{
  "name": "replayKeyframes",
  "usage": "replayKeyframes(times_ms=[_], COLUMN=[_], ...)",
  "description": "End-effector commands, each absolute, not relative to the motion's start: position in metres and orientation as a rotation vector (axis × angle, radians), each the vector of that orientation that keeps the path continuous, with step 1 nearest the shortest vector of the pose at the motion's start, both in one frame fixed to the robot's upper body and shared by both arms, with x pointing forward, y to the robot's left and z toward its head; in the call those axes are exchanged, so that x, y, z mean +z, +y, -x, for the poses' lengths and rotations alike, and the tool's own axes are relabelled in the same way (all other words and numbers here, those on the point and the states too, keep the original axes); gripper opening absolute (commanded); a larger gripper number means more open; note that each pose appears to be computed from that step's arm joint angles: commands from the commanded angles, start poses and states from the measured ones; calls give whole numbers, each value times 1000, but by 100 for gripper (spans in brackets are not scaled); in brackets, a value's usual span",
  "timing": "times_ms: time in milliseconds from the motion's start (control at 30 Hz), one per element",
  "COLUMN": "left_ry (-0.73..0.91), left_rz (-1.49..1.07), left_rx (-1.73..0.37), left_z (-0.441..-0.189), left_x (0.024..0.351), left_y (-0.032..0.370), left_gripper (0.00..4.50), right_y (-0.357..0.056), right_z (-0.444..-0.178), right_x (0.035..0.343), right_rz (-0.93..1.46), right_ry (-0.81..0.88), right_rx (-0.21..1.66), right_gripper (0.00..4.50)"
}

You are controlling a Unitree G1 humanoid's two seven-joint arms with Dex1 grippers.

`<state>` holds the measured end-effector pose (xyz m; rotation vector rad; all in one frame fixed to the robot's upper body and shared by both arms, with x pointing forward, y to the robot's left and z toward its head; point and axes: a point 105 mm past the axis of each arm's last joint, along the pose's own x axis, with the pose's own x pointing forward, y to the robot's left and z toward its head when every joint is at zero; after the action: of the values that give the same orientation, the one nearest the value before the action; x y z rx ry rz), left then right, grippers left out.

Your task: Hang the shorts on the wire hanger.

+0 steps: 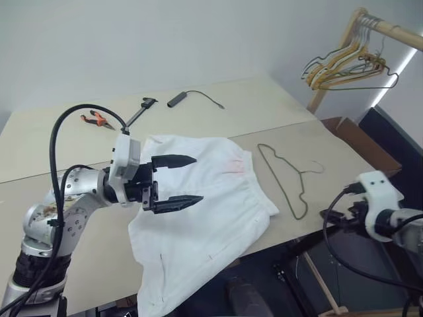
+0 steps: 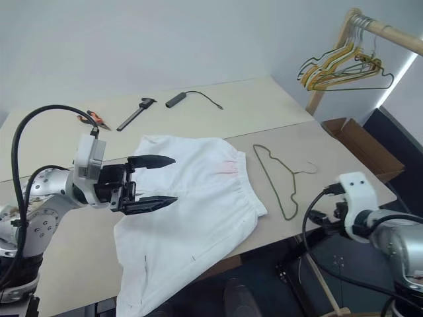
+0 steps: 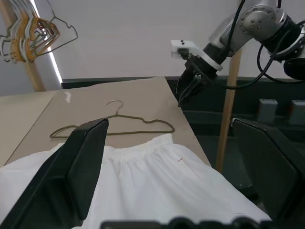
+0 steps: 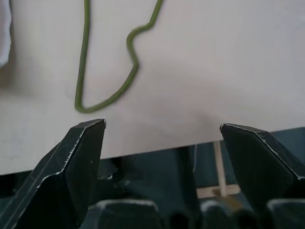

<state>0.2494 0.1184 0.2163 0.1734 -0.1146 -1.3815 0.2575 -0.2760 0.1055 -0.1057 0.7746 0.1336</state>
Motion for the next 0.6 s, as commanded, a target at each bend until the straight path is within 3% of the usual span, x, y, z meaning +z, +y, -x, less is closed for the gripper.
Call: replayKeyframes(times_ms=[33, 300, 600], left_ry=[-152, -135, -113], left_rz=[-190, -196, -205], left_rx=[-1371, -1338, -1314], left_z=[-249, -243, -235], left_x=[225, 226, 226], left_y=[120, 125, 131], left_gripper=[450, 450, 450], right_y=[-277, -259, -266], right_z=[-274, -300, -315], right_x=[111, 108, 76], right_rz=[117, 100, 90], right_ry=[706, 669, 768], right_rx=[104, 169, 128], right_gripper=[446, 446, 446])
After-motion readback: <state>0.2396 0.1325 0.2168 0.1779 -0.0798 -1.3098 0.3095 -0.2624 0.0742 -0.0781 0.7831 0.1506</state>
